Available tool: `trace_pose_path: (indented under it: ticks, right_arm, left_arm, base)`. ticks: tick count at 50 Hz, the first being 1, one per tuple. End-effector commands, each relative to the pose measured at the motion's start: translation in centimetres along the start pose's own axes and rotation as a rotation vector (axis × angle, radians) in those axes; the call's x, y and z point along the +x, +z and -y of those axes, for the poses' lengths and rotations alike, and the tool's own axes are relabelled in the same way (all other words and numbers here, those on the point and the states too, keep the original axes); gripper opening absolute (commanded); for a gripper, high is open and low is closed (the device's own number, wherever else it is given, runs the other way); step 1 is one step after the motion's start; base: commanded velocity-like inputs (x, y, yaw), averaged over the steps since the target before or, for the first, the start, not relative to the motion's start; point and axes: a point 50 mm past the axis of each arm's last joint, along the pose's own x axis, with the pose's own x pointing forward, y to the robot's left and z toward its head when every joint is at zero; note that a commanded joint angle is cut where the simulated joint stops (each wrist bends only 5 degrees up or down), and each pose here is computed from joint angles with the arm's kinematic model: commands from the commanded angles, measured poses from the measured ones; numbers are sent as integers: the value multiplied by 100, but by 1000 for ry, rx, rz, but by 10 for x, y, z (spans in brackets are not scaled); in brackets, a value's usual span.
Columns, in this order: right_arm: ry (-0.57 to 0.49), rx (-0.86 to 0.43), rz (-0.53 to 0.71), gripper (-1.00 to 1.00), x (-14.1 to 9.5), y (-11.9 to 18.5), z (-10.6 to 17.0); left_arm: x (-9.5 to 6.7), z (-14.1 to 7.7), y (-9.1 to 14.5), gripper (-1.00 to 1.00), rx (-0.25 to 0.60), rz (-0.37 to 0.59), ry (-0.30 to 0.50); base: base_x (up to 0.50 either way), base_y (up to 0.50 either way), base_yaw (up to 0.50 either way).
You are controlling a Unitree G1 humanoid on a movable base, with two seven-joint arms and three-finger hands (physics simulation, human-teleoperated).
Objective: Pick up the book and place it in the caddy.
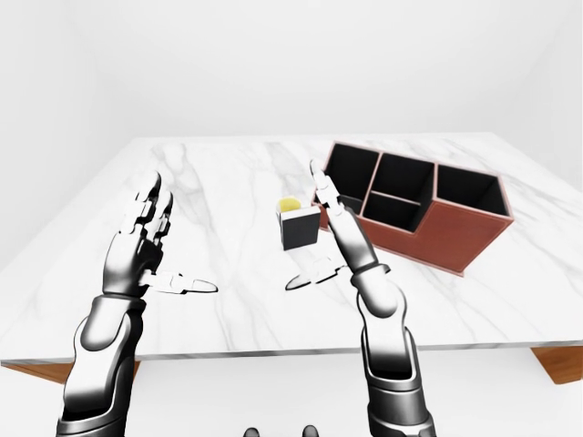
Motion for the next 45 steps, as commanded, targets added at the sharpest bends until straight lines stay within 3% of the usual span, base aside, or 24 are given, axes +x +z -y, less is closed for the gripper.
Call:
trace_pose_path:
  ticks: [1,45]
  right_arm:
    - [12,0,-14,100,-1,-3,-3]
    - [46,-10,-48,100,-5,-9,-7]
  left_arm:
    - [0,0,-1,100,4,-4,1]
    - [-3,-1,1,100,12,0,10]
  base:
    - [12,0,0]
    - [10,0,0]
